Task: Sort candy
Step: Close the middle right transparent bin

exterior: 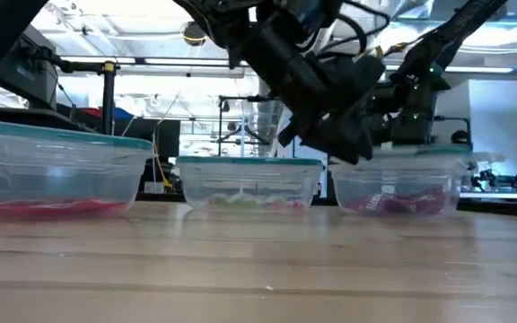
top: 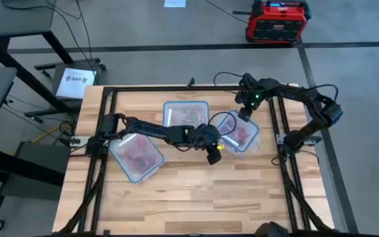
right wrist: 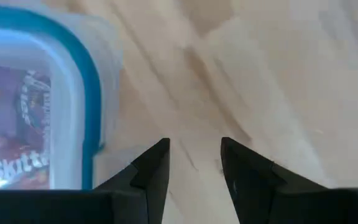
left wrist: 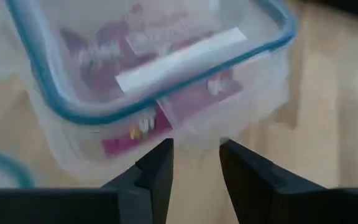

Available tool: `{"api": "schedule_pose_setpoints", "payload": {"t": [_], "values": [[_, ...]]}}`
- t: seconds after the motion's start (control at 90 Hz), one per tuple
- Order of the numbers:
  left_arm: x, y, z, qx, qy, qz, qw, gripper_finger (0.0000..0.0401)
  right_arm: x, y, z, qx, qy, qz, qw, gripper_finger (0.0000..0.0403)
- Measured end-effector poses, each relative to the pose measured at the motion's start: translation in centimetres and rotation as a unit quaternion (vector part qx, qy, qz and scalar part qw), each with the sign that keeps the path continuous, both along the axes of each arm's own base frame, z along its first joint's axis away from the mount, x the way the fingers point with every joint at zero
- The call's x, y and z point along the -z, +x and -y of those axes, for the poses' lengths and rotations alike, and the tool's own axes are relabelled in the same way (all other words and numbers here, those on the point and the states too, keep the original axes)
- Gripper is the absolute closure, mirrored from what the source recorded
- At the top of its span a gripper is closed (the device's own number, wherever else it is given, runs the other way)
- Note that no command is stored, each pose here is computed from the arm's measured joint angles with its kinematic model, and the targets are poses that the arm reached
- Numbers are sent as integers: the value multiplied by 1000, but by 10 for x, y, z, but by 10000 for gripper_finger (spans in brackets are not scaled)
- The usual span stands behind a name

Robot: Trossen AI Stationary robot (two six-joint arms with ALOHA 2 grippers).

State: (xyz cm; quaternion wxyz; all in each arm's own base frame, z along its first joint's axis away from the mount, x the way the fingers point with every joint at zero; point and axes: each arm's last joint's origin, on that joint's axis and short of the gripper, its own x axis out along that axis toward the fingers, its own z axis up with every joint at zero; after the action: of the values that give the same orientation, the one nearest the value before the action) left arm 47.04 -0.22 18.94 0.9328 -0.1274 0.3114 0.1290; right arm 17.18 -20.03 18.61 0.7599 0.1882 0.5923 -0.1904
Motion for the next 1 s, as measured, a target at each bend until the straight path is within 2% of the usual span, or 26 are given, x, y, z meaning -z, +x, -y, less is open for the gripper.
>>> {"api": "schedule_pose_setpoints", "payload": {"t": [0.2,0.444,0.567,0.689,0.789,0.878,1.0], "values": [[13,-12,14,8,-6,-87,996,283,-23,2,7,7,-19,15,1000,271],[7,-28,34,-9,45,-143,989,283,-44,2,-13,10,-13,24,1000,271],[5,-27,41,3,93,-131,987,283,-38,3,-20,8,-30,39,999,271],[8,-19,40,20,114,-59,991,283,-28,0,-12,29,-50,28,998,271],[13,-18,32,12,114,-38,993,283,-19,-6,-7,44,-45,14,998,271],[11,-14,25,16,94,0,995,283,-15,-7,-5,48,-38,15,998,271],[14,-14,15,14,86,17,996,283,-15,1,-10,38,-12,56,998,271]]}}
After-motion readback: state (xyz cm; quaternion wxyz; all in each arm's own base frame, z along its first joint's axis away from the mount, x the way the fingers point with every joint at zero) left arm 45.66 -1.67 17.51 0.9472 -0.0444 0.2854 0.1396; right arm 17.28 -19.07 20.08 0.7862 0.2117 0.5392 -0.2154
